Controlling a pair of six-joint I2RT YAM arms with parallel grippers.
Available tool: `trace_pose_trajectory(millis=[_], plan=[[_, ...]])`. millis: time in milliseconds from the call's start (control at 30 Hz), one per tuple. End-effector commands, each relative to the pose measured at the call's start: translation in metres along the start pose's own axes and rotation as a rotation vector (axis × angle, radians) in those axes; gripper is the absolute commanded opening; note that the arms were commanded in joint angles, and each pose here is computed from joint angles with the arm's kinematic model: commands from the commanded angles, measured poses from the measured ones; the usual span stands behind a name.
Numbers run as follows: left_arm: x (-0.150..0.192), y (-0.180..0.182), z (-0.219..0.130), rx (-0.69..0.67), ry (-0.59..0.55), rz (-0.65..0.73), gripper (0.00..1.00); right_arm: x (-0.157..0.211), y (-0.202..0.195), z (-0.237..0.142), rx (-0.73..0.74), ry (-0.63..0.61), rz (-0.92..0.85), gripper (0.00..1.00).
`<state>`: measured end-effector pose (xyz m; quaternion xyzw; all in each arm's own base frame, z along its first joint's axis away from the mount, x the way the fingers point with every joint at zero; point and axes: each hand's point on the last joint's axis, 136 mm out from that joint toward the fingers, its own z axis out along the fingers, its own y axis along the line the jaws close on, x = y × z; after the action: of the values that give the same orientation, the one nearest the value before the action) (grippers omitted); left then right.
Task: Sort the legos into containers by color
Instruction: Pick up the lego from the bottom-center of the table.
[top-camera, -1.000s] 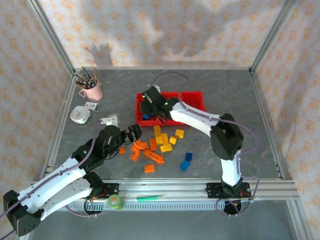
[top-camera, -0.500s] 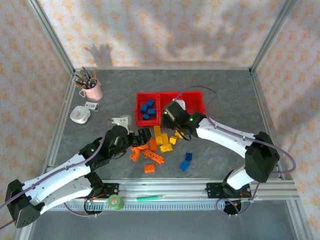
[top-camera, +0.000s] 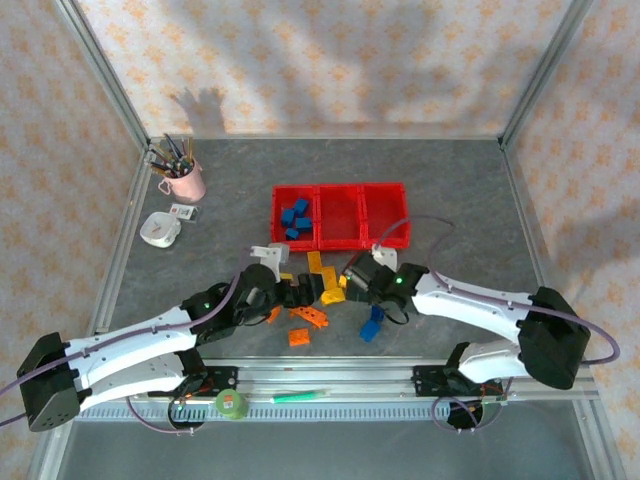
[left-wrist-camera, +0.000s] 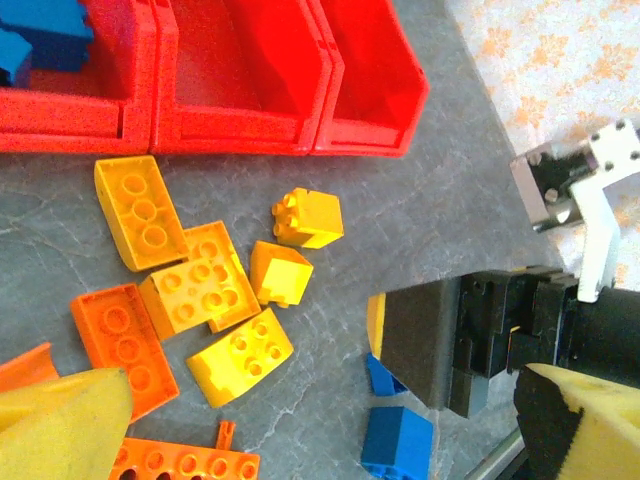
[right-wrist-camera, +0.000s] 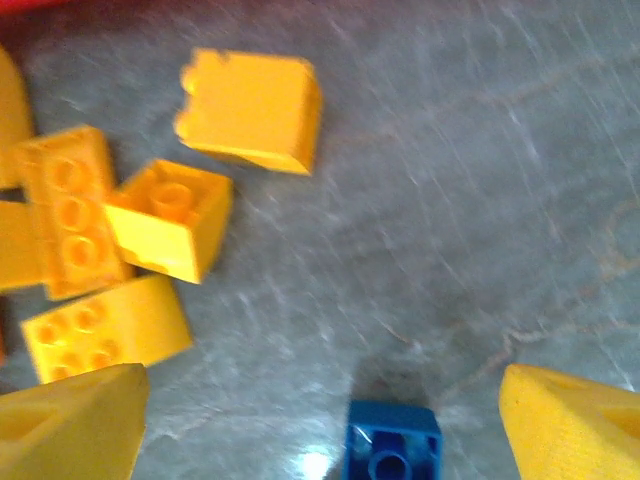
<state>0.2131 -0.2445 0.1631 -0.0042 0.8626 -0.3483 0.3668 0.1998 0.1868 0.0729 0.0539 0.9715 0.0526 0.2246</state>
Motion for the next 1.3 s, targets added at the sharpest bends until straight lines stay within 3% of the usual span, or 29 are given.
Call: trace_pose_trajectory(millis=[0,367,867,1033,1267], plan=[[-0.001,-0.010,0.001,0.041,-0.023,-0.016,0.99,0.014,-0.021,-0.001,0.036,0.008,0.092,0.90],[0.000,-0.013,0.008,0.036,-0.013,-0.015,0.99,0.036,-0.013,0.024,-0.025,0.064,0.104,0.80],[0.003,0.003,0.004,-0.024,-0.023,-0.018,0.99,0.040,-0.015,0.042,0.038,0.078,0.038,0.43],[0.000,0.003,0.002,-0.021,-0.040,-0.015,0.99,0.034,-0.011,0.038,0.026,0.054,0.024,0.32],[-0.011,0.002,-0.006,-0.034,-0.077,-0.005,0.99,-0.003,0.016,0.012,-0.044,-0.041,-0.002,0.30]])
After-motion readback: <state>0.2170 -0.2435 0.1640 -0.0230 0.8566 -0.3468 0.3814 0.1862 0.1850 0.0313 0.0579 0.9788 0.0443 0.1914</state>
